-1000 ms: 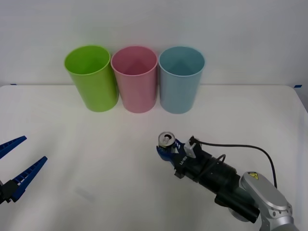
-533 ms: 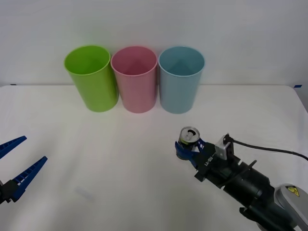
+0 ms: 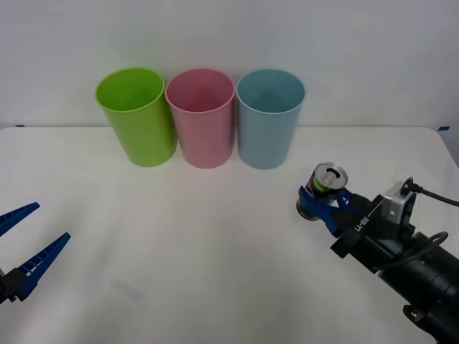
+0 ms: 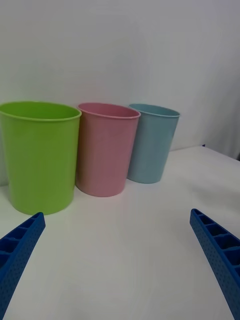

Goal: Grasp the object on the table and drop it into the matching bin: aluminum can to the light blue bin, PET bottle to the pink bin.

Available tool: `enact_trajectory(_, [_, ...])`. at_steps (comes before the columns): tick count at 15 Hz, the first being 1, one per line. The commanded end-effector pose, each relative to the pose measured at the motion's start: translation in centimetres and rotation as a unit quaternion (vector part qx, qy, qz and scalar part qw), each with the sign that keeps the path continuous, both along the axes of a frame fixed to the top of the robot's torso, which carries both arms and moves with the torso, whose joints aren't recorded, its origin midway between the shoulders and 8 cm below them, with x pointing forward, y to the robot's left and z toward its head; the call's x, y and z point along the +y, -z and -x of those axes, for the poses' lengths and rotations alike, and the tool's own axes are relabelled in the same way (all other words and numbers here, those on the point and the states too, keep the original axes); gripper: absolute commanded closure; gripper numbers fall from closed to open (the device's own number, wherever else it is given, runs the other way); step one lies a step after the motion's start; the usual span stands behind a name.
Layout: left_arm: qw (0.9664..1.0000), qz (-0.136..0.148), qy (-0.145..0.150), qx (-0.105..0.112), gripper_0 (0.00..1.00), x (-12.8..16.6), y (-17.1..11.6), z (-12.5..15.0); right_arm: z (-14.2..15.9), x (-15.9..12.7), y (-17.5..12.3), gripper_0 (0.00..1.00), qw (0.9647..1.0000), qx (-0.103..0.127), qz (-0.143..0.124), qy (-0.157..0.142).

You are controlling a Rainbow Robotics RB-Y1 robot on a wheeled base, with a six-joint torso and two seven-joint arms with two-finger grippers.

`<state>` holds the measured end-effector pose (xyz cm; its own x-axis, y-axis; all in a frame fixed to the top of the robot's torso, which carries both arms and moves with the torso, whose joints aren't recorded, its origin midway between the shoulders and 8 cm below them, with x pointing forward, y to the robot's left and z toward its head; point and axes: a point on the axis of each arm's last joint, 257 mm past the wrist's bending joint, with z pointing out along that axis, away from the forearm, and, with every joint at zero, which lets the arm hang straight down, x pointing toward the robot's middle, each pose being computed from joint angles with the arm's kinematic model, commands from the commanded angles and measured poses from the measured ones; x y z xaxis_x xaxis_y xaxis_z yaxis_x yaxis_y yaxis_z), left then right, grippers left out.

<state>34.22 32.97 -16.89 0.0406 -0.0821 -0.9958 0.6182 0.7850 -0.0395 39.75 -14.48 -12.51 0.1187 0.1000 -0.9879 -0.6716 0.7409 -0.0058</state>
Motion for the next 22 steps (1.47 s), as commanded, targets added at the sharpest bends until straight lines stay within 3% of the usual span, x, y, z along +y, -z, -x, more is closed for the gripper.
enact_trajectory(1, [1.0000, 0.000, 0.000, 0.000, 0.00, 0.0, 0.0, 0.0, -0.3, -1.6, -3.0, 1.00, 0.9996, -0.025, 0.003, 0.013])
enact_trajectory(6, [1.0000, 0.000, 0.000, 0.000, 0.00, 0.0, 0.0, 0.0, -2.4, -3.7, -6.6, 1.00, 0.9990, -0.036, 0.007, 0.025])
enact_trajectory(11, [1.0000, 0.000, 0.000, 0.000, 0.00, 0.0, 0.0, 0.0, -5.8, -4.0, -9.4, 1.00, 0.9989, -0.041, 0.001, 0.023])
enact_trajectory(19, [1.0000, 0.000, 0.000, 0.000, 0.00, 0.0, 0.0, 0.0, -14.7, -1.1, -10.9, 1.00, 0.9991, -0.040, -0.002, 0.012])
enact_trajectory(22, [1.0000, 0.000, 0.000, 0.000, 0.00, 0.0, 0.0, 0.0, -17.8, 0.5, -11.0, 1.00, 0.9988, -0.044, 0.002, 0.023])
